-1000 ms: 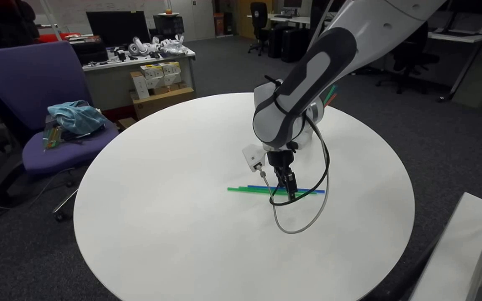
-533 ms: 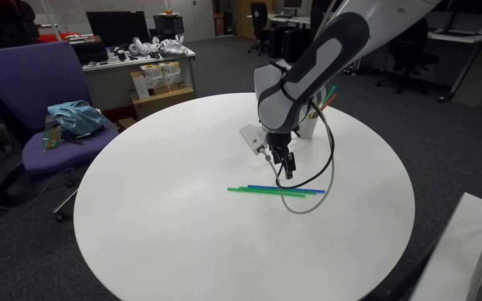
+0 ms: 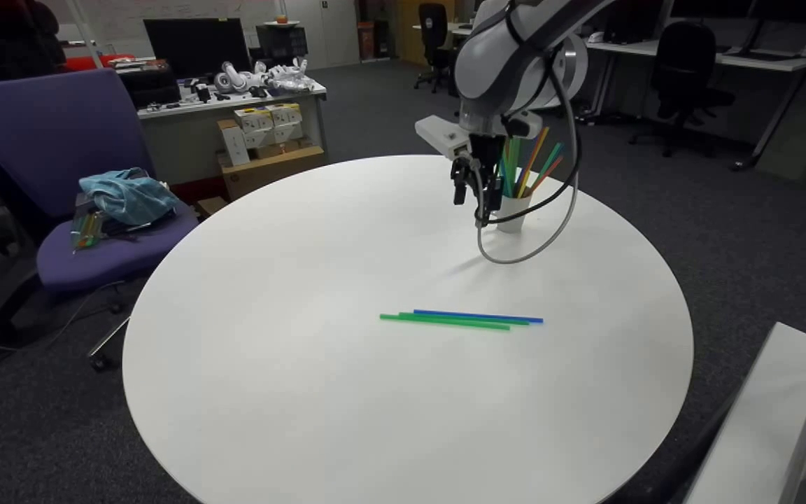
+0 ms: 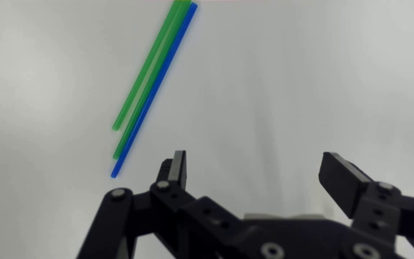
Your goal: Remove two straws from the cup and place them close to each other on the table
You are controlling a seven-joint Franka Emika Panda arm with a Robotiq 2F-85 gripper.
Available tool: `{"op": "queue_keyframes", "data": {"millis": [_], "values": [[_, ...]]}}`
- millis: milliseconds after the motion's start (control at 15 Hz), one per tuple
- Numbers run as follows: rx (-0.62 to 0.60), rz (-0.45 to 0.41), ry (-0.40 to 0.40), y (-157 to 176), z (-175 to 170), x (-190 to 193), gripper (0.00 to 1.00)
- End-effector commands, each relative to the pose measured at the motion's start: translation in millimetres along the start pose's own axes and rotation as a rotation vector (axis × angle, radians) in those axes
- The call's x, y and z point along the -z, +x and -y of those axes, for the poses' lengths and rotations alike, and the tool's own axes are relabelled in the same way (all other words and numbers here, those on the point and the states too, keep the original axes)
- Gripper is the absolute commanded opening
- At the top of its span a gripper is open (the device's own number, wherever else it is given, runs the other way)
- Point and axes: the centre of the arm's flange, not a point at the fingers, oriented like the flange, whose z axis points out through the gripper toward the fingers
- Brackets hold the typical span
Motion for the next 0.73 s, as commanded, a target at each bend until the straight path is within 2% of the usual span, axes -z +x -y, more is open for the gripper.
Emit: {"op": "queue_keyframes", "data": {"millis": [0,267,400,467,667], "values": [[-0.009,-0.038,0.025,29,3,42,1.00],[-0.047,-0.189,0.093,51,4,64,1.00],[-0.034,-0.182,0.069,58,4,71,1.00],[-0.038,-0.173,0.082,56,15,50,1.00],[-0.040,-0.173,0.077,57,13,56,1.00]]}}
